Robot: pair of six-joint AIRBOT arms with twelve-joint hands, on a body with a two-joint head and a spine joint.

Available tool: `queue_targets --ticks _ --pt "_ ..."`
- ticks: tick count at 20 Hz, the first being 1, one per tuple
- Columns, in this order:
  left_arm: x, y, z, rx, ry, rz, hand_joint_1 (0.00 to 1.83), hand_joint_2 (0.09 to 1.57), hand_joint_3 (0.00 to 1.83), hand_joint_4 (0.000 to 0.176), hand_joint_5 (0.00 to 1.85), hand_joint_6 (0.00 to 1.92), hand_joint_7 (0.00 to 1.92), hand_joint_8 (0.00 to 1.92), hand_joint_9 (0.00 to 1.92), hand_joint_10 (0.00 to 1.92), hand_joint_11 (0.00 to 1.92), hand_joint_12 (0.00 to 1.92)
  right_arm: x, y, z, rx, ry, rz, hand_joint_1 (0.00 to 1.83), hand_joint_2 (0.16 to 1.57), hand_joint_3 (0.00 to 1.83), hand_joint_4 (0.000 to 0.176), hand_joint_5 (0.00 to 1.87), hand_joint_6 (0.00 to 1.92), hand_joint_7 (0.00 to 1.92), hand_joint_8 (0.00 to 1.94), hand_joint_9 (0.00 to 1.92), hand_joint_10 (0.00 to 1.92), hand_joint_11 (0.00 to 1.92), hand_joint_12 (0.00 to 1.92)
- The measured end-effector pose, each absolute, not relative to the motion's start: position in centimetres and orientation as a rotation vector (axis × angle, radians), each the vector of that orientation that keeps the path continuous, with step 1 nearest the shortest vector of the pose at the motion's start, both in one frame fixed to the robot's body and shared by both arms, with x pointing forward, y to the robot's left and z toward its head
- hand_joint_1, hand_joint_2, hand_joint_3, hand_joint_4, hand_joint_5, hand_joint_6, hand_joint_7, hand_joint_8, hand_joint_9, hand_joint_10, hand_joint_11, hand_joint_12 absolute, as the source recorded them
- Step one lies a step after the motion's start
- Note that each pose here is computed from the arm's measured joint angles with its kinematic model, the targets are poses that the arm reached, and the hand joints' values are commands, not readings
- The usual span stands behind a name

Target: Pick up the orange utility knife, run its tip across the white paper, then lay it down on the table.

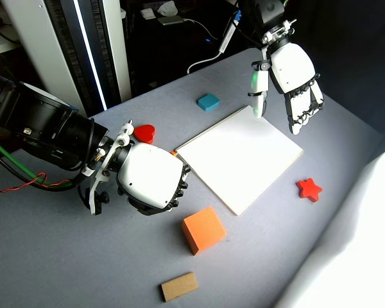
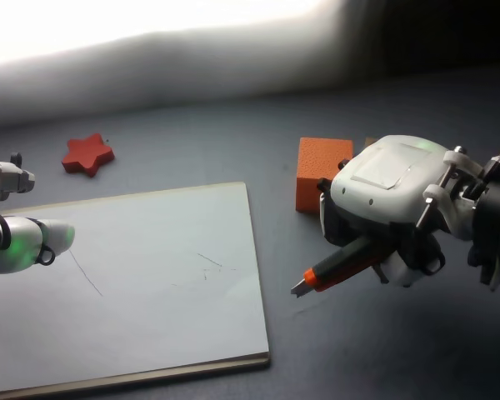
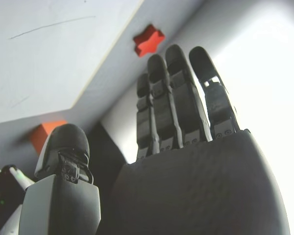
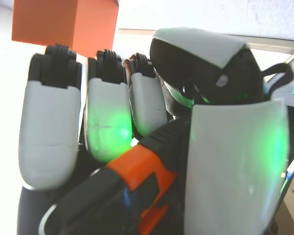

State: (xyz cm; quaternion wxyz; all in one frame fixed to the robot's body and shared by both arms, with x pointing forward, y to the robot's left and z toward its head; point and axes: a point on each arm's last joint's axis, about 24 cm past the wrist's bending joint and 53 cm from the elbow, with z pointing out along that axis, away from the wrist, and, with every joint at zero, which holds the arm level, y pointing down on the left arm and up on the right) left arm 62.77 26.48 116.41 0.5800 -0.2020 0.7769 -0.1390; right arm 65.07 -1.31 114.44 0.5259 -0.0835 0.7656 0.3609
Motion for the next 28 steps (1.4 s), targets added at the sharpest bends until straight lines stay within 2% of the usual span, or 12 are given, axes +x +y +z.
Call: queue_targets --ticks 1,2,3,4,5,7,9,16,22,24,25,28 --pt "62.8 26.5 116.4 -0.472 1.816 -0.325 0.1 1.25 0.0 0.0 0.31 0.0 0.47 0.0 0.44 0.02 0.0 1.05 65.0 -1.3 114.5 -0.204 1.826 0.86 1.5 0.78 1.04 0.176 1.3 1.92 1.63 1.94 1.73 1.92 1.79 1.92" --pt "62.8 26.5 116.4 -0.471 1.817 -0.326 0.12 1.25 0.0 0.0 0.32 0.01 0.45 0.0 0.43 0.01 0.0 1.04 65.0 -1.3 114.5 -0.213 1.818 0.852 1.48 0.86 0.95 0.176 1.31 1.92 1.58 1.94 1.68 1.92 1.74 1.92" --pt "62.8 26.5 116.4 -0.472 1.816 -0.325 0.1 1.25 0.0 0.0 0.3 0.0 0.42 0.0 0.38 0.01 0.0 0.98 64.9 -1.3 114.4 -0.22 1.816 0.847 0.83 0.89 0.52 0.012 0.26 0.71 0.36 0.81 0.34 1.03 0.35 1.43" --pt "62.8 26.5 116.4 -0.473 1.816 -0.325 0.1 1.25 0.0 0.0 0.29 0.0 0.42 0.0 0.37 0.0 0.0 0.97 64.9 -1.4 114.4 -0.238 1.809 0.835 0.65 1.04 0.15 0.0 0.03 0.22 0.19 0.17 0.06 0.61 0.01 1.15" --pt "62.8 26.5 116.4 -0.473 1.816 -0.325 0.1 1.25 0.0 0.0 0.29 0.0 0.42 0.0 0.37 0.0 0.0 0.97 64.9 -1.4 114.4 -0.237 1.81 0.836 0.65 1.04 0.15 0.0 0.03 0.22 0.19 0.17 0.06 0.61 0.01 1.15" --pt "62.8 26.4 116.5 -0.471 1.814 -0.327 0.12 1.24 0.0 0.0 0.31 0.01 0.42 0.0 0.38 0.0 0.0 1.0 64.6 -1.1 114.5 -0.245 1.808 0.845 0.59 1.08 0.04 0.0 0.03 0.11 0.17 0.03 0.04 0.44 0.0 1.0" --pt "62.8 26.5 116.5 -0.472 1.814 -0.326 0.07 1.26 0.0 0.0 0.23 0.0 0.35 0.0 0.34 0.0 0.0 0.98 64.0 -0.7 114.6 -0.256 1.808 0.856 0.51 1.11 0.02 0.0 0.0 0.0 0.06 0.0 0.01 0.29 0.0 0.77" --pt "62.9 26.6 116.5 -0.474 1.812 -0.323 0.08 1.26 0.0 0.0 0.23 0.0 0.35 0.0 0.34 0.0 0.0 0.98 63.2 -1.0 116.0 -0.264 1.791 0.867 0.54 1.1 0.01 0.0 0.0 0.0 0.06 0.01 0.01 0.28 0.0 0.73" --pt "63.4 26.8 117.5 -0.473 1.783 -0.327 0.1 1.25 0.0 0.0 0.25 0.01 0.36 0.0 0.35 0.0 0.0 1.0 61.4 -2.3 118.1 -0.267 1.777 0.874 0.53 1.11 0.01 0.0 0.02 0.01 0.09 0.01 0.03 0.29 0.0 0.82" --pt "63.4 26.5 117.6 -0.459 1.789 -0.334 0.1 1.25 0.0 0.0 0.26 0.01 0.38 0.01 0.35 0.01 0.0 1.0 60.7 -3.1 119.0 -0.267 1.772 0.872 0.51 1.11 0.0 0.0 0.05 0.02 0.16 0.02 0.08 0.33 0.0 0.91" --pt "63.5 26.0 117.7 -0.439 1.795 -0.342 0.1 1.25 0.0 0.0 0.28 0.01 0.41 0.01 0.37 0.01 0.0 1.04 60.3 -3.7 119.5 -0.265 1.77 0.868 0.47 1.12 0.0 0.0 0.14 0.06 0.26 0.02 0.12 0.48 0.0 1.16" --pt "63.2 24.1 118.1 -0.368 1.814 -0.373 0.1 1.25 0.0 0.0 0.28 0.01 0.41 0.01 0.37 0.01 0.0 1.04 59.6 -5.5 120.9 -0.235 1.77 0.869 0.46 1.12 0.0 0.0 0.15 0.06 0.27 0.02 0.12 0.49 0.0 1.18"
